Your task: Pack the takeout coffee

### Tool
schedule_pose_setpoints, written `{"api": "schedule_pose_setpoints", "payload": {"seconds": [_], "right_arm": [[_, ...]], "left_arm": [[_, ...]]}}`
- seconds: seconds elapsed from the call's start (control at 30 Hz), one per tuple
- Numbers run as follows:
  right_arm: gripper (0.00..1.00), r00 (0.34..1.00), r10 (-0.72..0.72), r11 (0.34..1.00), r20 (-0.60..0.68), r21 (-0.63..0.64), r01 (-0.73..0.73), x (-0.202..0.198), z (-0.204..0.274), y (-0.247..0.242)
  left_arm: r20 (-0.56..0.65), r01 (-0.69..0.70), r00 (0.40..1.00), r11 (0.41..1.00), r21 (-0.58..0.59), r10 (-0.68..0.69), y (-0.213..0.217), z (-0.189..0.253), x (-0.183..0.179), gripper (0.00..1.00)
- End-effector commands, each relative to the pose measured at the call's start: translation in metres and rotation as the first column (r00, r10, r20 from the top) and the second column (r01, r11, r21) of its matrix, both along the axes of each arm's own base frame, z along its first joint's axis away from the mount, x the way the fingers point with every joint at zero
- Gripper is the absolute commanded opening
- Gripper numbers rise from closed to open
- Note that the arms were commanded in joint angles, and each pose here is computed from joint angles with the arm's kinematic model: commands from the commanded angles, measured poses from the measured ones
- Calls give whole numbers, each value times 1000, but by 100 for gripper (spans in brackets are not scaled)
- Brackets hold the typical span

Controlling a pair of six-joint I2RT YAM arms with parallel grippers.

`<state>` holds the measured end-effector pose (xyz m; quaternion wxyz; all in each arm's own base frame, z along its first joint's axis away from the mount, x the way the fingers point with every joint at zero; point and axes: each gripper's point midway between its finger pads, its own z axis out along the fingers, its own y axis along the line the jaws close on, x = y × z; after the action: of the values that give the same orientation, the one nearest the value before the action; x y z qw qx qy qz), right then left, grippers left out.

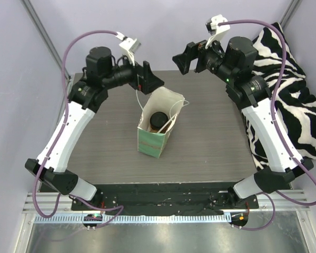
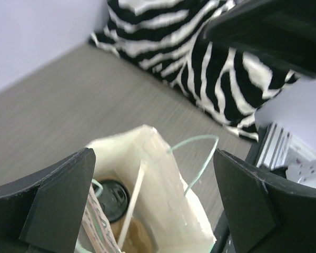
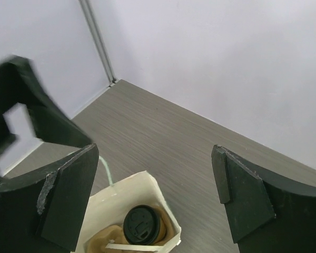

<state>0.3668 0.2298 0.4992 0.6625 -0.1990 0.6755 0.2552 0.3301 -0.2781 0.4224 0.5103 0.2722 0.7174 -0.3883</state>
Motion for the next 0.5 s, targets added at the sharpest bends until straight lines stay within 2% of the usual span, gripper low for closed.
{"api": "schedule_pose_setpoints", "payload": {"seconds": [0.0, 0.07, 0.1, 0.13, 0.2, 0.27, 0.3, 0.37, 0.47], "right_arm": [[98, 991, -129, 987, -41, 93, 133, 29, 11, -34], [98, 985, -157, 980, -70, 115, 165, 46, 7, -47], [98, 976, -185, 967, -113, 159, 201, 56, 5, -59], [98, 964, -221, 953, -149, 175, 246, 74, -3, -84], [98, 948, -249, 934, -198, 209, 289, 89, -11, -109], [99, 934, -277, 934, -224, 164, 316, 104, -31, -134], [100, 928, -300, 939, -222, 101, 328, 107, -43, -143], [100, 902, -357, 927, -243, 29, 374, 117, -68, -167], [100, 868, -402, 914, -292, -70, 400, 123, -108, -195]], "left_arm": [[124, -53, 990, 994, -101, 65, 28, 72, -3, 100], [101, -110, 987, 984, -137, 125, 51, 88, 9, 100], [67, -150, 985, 980, -131, 160, 58, 82, 25, 100], [63, -214, 972, 965, -154, 226, 80, 95, 35, 100], [-13, -295, 955, 949, -112, 295, 101, 75, 57, 100], [-35, -371, 929, 926, -69, 369, 131, 63, 71, 100], [-36, -411, 911, 911, -39, 410, 144, 55, 78, 99], [-62, -474, 877, 879, 55, 477, 171, 26, 87, 100], [-163, -518, 828, 843, 146, 537, 207, -15, 93, 100]]}}
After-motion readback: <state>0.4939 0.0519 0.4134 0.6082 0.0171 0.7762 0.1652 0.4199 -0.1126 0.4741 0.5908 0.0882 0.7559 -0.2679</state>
